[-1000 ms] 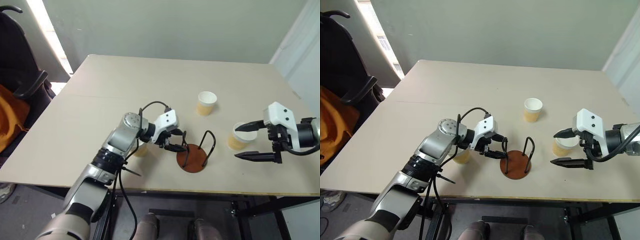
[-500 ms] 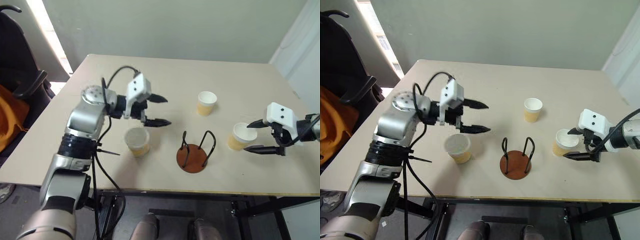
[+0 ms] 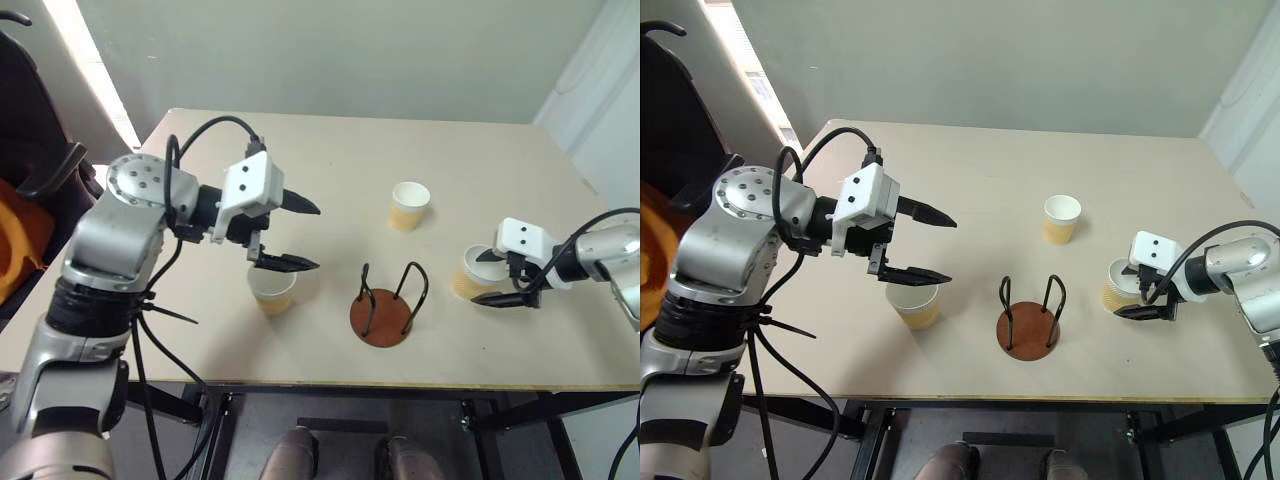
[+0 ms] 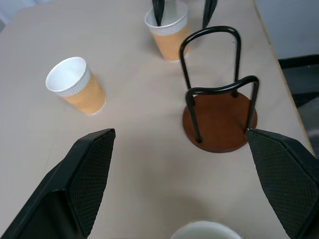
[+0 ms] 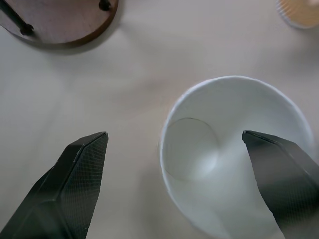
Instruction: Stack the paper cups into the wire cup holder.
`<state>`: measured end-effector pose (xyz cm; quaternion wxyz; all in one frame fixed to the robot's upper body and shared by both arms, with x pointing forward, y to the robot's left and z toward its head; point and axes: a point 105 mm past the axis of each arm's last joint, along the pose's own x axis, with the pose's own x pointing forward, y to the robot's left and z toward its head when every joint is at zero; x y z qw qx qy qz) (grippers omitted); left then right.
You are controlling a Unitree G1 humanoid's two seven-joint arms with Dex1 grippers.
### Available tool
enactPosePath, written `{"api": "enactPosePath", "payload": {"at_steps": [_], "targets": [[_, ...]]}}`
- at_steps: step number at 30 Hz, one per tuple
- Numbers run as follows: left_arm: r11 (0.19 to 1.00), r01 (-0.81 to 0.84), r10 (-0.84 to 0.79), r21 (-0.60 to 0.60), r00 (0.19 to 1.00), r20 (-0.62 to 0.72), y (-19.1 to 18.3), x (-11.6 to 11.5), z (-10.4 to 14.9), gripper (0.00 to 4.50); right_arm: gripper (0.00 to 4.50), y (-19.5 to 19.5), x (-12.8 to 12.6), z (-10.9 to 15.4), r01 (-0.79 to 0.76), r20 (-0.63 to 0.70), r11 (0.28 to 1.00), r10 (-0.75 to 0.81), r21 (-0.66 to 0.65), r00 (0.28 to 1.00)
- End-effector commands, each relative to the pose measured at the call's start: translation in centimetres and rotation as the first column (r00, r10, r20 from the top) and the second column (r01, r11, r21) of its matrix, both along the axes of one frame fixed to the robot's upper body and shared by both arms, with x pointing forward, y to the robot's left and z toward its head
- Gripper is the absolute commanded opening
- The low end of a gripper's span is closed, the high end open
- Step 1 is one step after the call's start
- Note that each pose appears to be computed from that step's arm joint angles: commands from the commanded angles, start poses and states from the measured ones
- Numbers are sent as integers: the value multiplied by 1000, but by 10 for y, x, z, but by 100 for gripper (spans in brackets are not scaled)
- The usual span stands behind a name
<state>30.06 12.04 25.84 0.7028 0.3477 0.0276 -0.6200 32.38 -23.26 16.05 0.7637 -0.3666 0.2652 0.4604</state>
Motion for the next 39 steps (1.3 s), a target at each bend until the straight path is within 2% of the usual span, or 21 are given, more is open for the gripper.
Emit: {"api": "enactPosePath", "payload": {"at_steps": [1,4,7,13,18,21,25,28,31,33,36,39], "targets": [[1000,22,-22,19,999,28,1,-10,6,449,450,0,4,8,-14,31,1000,14,-12,999],[999,8,-9,34,1000,29,6,-13,6,449,450,1,5,7,-21,21,1000,22,-8,1000],[999,8,-9,42,1000,21,12,-20,6,450,393,2,6,5,-24,17,1000,24,-5,1000],[1000,27,-27,6,1000,-3,13,-31,10,450,184,7,10,4,-42,10,999,41,7,999],[1000,13,-13,-11,1000,0,13,-30,11,450,3,11,8,11,-72,10,997,72,7,997],[1000,0,0,-17,1000,4,14,-27,11,450,3,15,-1,29,-124,16,992,123,25,992],[1000,-17,18,-18,1000,7,18,-25,12,450,3,30,-17,83,-256,104,966,250,46,963],[1000,-25,25,-17,1000,7,21,-24,11,450,3,57,-34,123,-412,176,909,395,67,901],[999,-31,31,-16,1000,5,22,-22,9,450,3,89,-49,149,-555,230,829,528,68,817],[999,-31,31,-16,1000,3,22,-21,8,450,3,108,-58,153,-634,223,771,609,61,761],[1000,-21,21,-18,1000,0,20,-22,7,450,3,124,-70,143,-713,167,700,698,42,696],[1000,-10,10,-23,1000,-2,18,-24,7,450,3,131,-73,131,-745,121,666,738,29,664]]}}
